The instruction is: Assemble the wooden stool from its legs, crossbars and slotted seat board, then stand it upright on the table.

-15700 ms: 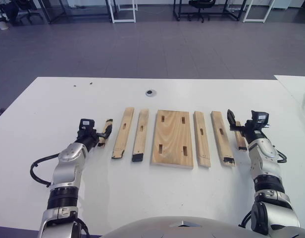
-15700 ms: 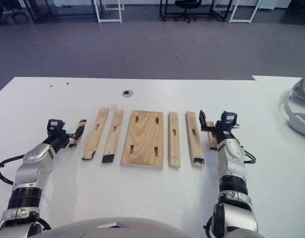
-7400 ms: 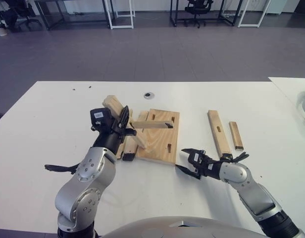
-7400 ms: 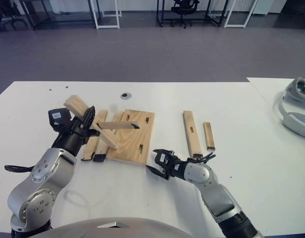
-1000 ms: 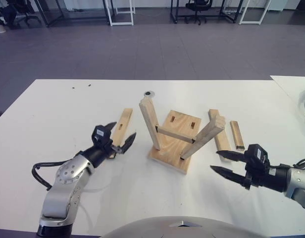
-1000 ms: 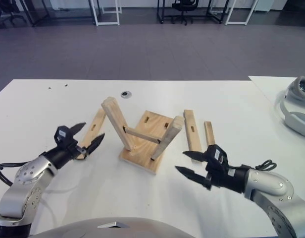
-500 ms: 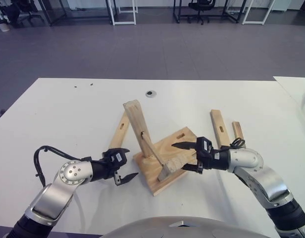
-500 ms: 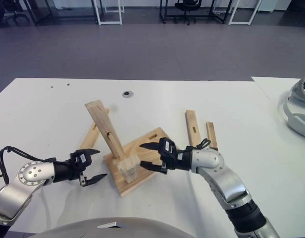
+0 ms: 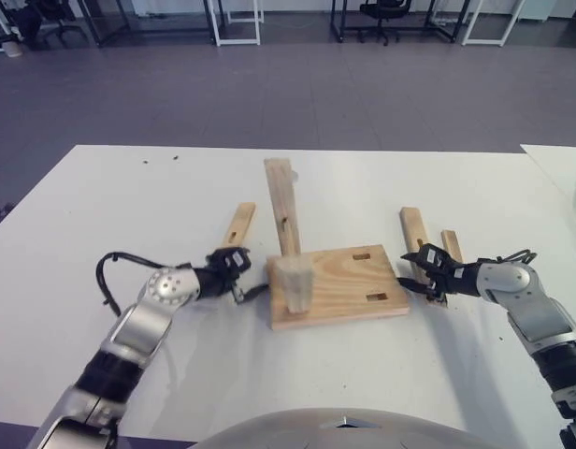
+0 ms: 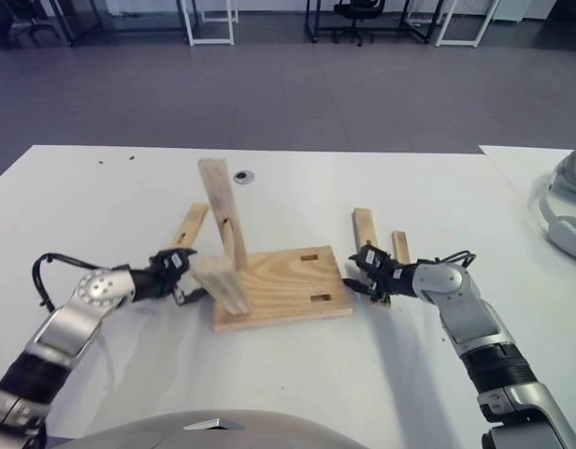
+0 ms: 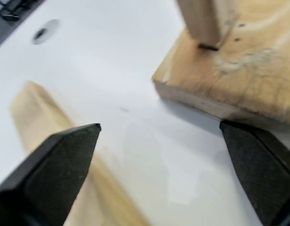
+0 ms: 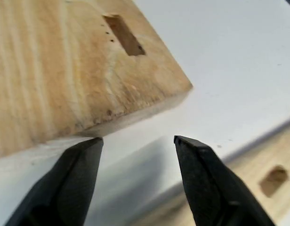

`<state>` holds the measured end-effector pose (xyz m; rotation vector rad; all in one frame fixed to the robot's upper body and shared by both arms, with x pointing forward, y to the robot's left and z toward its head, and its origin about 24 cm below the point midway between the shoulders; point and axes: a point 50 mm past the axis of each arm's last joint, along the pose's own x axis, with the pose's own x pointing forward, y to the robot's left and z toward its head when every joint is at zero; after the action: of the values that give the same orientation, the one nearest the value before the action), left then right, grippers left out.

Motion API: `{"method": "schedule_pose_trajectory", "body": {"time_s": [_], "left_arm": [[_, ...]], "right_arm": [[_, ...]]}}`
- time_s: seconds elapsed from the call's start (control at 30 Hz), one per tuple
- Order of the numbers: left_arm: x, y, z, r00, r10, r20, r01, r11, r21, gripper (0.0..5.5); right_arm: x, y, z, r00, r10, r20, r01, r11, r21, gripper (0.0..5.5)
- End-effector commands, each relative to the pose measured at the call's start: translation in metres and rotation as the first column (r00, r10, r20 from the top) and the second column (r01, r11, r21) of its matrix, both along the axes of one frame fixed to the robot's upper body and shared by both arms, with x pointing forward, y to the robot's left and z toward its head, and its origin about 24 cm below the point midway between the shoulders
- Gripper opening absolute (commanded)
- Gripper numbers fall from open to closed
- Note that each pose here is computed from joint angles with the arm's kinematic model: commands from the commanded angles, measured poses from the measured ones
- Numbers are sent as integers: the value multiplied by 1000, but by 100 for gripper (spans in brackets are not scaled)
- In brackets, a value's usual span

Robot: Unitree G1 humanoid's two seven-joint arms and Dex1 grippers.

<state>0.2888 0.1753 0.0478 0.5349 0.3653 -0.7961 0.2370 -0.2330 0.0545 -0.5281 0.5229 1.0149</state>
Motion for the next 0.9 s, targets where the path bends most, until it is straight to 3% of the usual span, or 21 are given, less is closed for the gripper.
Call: {"method": "schedule_pose_trajectory", "body": {"time_s": [0.03, 0.1, 0.2, 0.3, 0.47, 0.57, 0.67, 0.73, 0.83, 0.9], "left_arm": [[41, -24, 7, 997, -45, 67, 51, 994, -92, 469], [47, -17, 12, 993, -64, 97, 73, 993, -96, 469], [50, 16, 33, 983, -58, 175, 70, 995, -65, 469], [34, 43, 53, 973, -110, 203, 113, 994, -3, 469], [-33, 4, 34, 904, -426, -38, 426, 905, 7, 469], [-49, -12, 13, 882, -450, -139, 465, 879, 104, 469], [-11, -36, 8, 960, -256, 115, 236, 958, 166, 469], [9, -49, 3, 960, -162, 230, 124, 978, 170, 469], [22, -53, -4, 953, -102, 284, 59, 986, 155, 469], [22, -49, -2, 952, -80, 295, 43, 991, 128, 469]], "right_arm": [[4, 17, 42, 985, 158, 66, -160, 987, 24, 283], [18, 5, 58, 983, 95, 155, -90, 995, -38, 283], [35, -6, 69, 969, -13, 248, 22, 999, -34, 283], [52, -4, 52, 950, -104, 295, 116, 993, -24, 283], [70, 10, 8, 963, -100, 248, 118, 991, -59, 283], [70, 19, 1, 978, 5, 208, 15, 995, -94, 283], [52, 31, -7, 989, 96, 112, -94, 995, -18, 283], [45, 40, -13, 990, 90, 109, -92, 996, 14, 283], [43, 54, -14, 989, 51, 138, -57, 998, 36, 283], [45, 47, -10, 979, -44, 201, 46, 999, -5, 283]]}}
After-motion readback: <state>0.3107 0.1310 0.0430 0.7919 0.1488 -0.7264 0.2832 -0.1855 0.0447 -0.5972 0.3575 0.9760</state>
